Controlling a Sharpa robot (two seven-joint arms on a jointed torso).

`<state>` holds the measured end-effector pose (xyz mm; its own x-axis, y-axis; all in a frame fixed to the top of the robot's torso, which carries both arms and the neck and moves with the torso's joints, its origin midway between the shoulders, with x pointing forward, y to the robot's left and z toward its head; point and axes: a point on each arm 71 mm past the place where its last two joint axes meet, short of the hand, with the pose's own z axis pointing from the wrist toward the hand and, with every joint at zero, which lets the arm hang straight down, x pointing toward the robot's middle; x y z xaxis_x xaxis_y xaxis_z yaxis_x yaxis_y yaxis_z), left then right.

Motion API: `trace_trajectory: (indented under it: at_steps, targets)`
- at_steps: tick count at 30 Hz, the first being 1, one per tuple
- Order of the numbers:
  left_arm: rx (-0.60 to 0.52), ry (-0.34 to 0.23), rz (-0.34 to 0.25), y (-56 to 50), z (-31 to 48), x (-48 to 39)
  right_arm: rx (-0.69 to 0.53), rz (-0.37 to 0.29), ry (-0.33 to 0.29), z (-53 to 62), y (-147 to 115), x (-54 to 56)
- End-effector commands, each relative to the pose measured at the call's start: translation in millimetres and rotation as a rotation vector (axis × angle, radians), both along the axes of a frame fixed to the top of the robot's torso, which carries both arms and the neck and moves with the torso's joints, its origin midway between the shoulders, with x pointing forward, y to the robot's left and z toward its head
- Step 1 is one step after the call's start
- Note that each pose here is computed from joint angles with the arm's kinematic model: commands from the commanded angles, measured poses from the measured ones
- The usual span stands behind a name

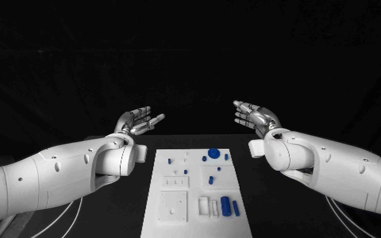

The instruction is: Assemble the parts on the task board

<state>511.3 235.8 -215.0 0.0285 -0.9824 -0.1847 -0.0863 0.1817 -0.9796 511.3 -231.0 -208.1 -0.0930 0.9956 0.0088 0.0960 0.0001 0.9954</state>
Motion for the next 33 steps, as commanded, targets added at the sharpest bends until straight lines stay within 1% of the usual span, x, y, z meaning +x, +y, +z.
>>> trace_trajectory:
  at_steps: [1,4,9,10,14,19,23,25,28,31,32,33]
  targets:
    - [-0.027,0.051,-0.023,-3.2,-2.6,0.4,-0.033,0.203,0.100,-4.5,8,2.2]
    - [-0.027,0.051,-0.023,-3.2,-2.6,0.4,-0.052,0.239,0.128,-2.7,3,7.3]
    - [-0.027,0.051,-0.023,-3.2,-2.6,0.4,-0.063,0.259,0.144,-1.7,0,9.8]
    - [-0.030,0.050,-0.013,3.7,-2.6,1.4,-0.092,0.239,0.114,-3.0,-3,13.7]
    - [-0.031,0.050,-0.012,5.5,-2.4,0.6,-0.106,0.238,0.093,-3.4,-2,15.4]
    - [-0.038,0.042,-0.022,7.7,-1.5,-0.6,-0.236,0.241,0.010,-2.4,-2,21.1]
    - [-0.058,0.037,-0.054,8.1,-0.5,-2.4,-0.445,0.284,-0.110,-1.4,3,27.7]
    - [-0.069,0.035,-0.073,7.3,0.6,-3.5,-0.560,0.318,-0.171,-1.4,7,30.3]
    - [-0.092,0.029,-0.115,4.6,4.1,-5.5,-0.733,0.384,-0.247,-2.9,16,32.7]
    - [-0.114,0.017,-0.156,1.1,9.3,-7.7,-0.895,0.432,-0.298,-5.1,24,33.9]
    - [-0.118,0.014,-0.164,0.3,10.6,-8.1,-0.928,0.437,-0.307,-5.4,26,34.2]
    - [-0.126,0.008,-0.179,-1.5,13.7,-9.1,-1.005,0.443,-0.329,-5.9,29,34.7]
